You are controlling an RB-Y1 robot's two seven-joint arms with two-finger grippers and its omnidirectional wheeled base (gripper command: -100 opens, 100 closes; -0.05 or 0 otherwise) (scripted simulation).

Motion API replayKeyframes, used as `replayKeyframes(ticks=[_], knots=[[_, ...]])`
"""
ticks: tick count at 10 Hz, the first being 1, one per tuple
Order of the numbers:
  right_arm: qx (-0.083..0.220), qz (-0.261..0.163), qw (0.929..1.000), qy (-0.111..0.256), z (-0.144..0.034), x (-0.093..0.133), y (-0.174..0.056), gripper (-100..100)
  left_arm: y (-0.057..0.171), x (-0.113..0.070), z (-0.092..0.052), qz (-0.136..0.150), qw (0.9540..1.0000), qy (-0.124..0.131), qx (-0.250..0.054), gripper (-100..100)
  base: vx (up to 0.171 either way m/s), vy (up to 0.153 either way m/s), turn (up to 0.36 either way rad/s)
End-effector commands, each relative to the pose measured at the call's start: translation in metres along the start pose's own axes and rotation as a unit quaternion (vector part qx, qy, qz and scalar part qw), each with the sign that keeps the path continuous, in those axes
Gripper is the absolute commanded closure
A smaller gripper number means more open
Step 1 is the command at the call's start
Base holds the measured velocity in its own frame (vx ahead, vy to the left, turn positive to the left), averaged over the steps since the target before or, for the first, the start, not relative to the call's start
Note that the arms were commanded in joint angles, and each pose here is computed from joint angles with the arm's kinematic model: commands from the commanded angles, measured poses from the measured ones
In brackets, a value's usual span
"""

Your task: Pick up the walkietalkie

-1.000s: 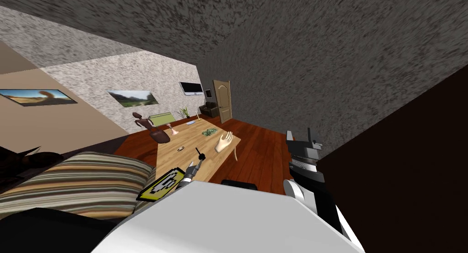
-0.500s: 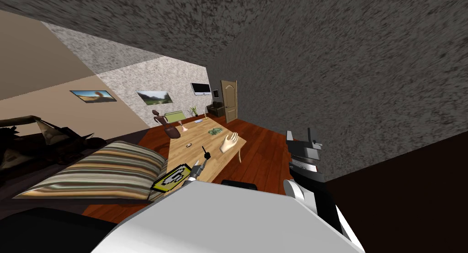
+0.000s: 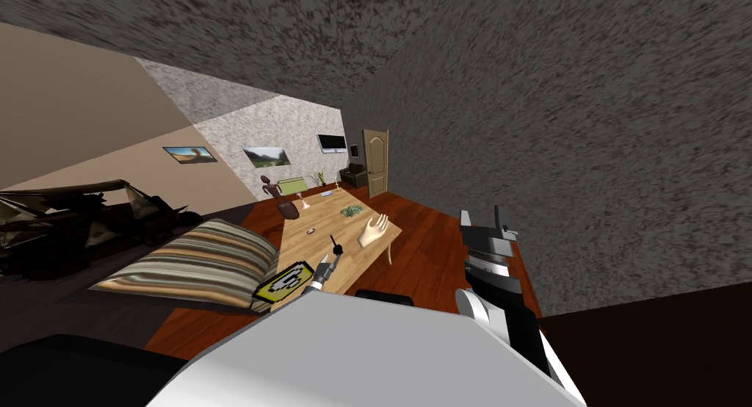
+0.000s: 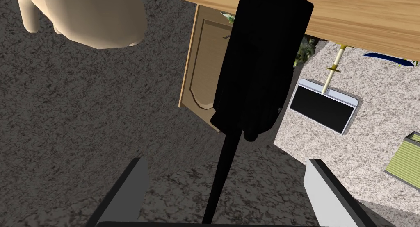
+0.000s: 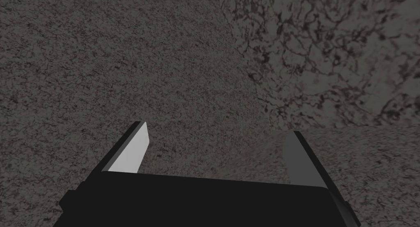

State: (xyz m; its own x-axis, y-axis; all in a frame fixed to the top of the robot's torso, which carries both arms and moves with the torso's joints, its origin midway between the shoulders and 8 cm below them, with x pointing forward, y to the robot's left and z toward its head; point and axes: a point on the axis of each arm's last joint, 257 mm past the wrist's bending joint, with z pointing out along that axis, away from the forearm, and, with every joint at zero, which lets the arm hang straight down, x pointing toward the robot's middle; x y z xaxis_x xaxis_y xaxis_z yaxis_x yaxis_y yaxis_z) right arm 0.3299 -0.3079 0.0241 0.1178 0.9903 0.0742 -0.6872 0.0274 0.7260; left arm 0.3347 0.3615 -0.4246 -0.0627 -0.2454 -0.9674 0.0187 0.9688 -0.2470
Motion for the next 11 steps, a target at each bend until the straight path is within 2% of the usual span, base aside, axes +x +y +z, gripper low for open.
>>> replayKeyframes(ticks=[1,4,5,7,10,11], knots=[[0.000,0.000,1.0000,0.000,0.000,0.000,0.000,0,-0.015,-0.001,0.006,0.007,0.9998,0.001,0.020,-100,0.074,0.015,0.340],[0.000,0.000,1.0000,0.000,0.000,0.000,0.000,0,-0.028,0.008,0.005,0.028,0.9984,0.017,0.046,-100,0.000,-0.003,0.007],[0.000,0.000,1.0000,0.000,0.000,0.000,0.000,0,-0.052,0.004,0.015,-0.004,0.9986,0.003,0.053,-100,0.096,0.042,0.352],[0.000,0.000,1.0000,0.000,0.000,0.000,0.000,0,-0.066,0.005,0.018,0.013,0.9970,0.007,0.076,-100,0.108,0.030,0.389],[0.000,0.000,1.0000,0.000,0.000,0.000,0.000,0,-0.078,0.014,0.016,0.035,0.9940,0.022,0.101,-100,0.001,-0.003,-0.002],[0.000,0.000,1.0000,0.000,0.000,0.000,0.000,0,-0.099,0.007,0.026,0.007,0.9943,0.008,0.106,-100,0.092,0.041,0.360]])
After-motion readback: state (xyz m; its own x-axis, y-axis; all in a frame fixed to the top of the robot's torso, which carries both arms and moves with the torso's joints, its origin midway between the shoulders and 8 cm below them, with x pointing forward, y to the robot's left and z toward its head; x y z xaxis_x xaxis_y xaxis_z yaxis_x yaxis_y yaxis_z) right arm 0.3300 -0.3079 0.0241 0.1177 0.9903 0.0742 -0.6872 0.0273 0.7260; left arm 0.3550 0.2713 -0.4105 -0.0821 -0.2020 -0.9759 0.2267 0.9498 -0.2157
